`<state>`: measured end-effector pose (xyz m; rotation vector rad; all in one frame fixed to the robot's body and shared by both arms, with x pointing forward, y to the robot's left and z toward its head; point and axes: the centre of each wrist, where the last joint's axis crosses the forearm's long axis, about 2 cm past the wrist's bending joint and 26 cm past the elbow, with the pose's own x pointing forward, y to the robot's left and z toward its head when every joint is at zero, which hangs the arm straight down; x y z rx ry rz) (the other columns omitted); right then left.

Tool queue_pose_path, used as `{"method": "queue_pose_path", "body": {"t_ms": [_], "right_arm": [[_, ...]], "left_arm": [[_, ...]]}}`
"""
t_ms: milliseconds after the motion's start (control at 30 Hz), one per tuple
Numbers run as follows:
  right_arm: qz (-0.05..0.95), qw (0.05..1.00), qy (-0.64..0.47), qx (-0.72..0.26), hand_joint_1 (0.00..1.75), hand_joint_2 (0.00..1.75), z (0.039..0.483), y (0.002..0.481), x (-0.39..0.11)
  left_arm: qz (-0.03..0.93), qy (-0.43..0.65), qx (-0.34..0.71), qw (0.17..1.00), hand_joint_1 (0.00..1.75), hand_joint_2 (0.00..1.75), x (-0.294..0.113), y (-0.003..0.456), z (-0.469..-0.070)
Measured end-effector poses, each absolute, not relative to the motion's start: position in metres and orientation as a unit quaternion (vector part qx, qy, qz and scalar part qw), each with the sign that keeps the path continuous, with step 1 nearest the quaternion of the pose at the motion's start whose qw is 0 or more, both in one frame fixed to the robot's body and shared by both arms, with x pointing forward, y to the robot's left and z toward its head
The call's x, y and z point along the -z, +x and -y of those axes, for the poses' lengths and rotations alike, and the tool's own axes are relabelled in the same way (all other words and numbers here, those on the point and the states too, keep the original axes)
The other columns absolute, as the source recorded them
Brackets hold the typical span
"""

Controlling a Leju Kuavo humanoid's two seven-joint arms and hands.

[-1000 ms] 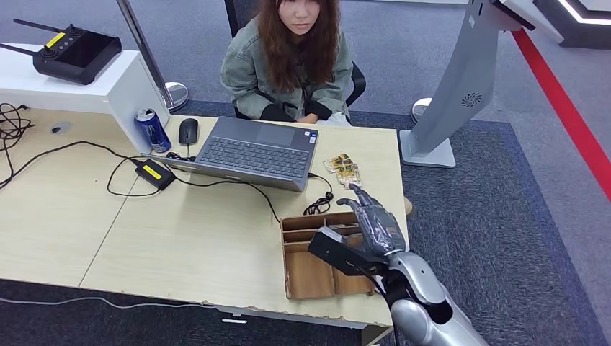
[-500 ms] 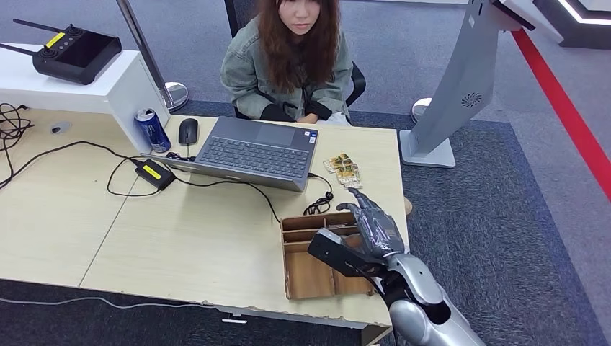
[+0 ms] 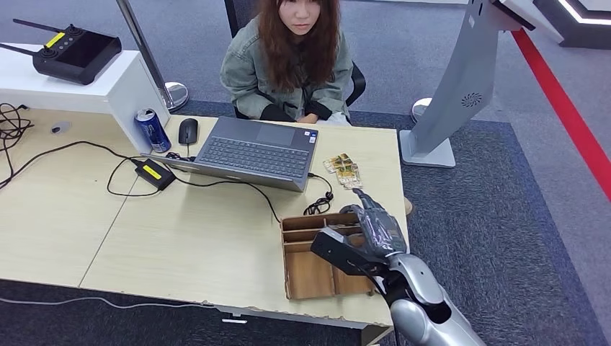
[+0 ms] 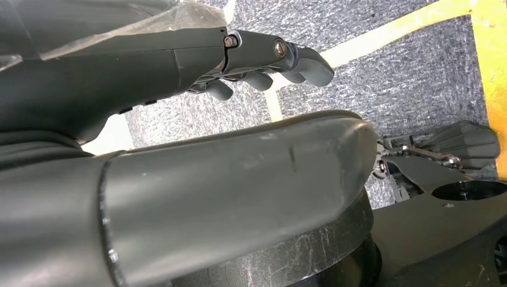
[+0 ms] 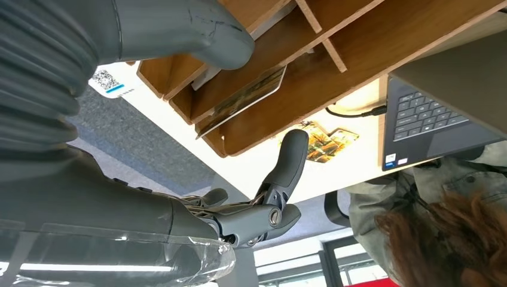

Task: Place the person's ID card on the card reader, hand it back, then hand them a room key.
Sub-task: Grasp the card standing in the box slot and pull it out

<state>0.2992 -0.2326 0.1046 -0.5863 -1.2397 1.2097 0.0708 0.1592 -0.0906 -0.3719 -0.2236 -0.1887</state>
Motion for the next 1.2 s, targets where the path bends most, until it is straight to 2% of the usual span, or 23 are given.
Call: {"method": "queue_pose_path", "body": {"t_ms": [833, 1133, 1200], "right_arm": [[0.516, 0.627, -0.276, -0.514, 0.83, 1.75, 0.246, 0.302, -0.09], [0.514, 0.631, -0.279, -0.51, 0.89, 1.75, 0.249, 0.303, -0.089], [0.514, 0.631, -0.279, -0.509, 0.96, 1.75, 0.249, 0.303, -0.089]], "left_arm": [[0.106, -0.182, 0.094, 0.973, 0.0, 0.0, 0.091, 0.071, -0.159], [0.106, -0.181, 0.094, 0.973, 0.0, 0.0, 0.091, 0.071, -0.159], [0.106, -0.181, 0.094, 0.973, 0.0, 0.0, 0.091, 0.071, -0.159]]}}
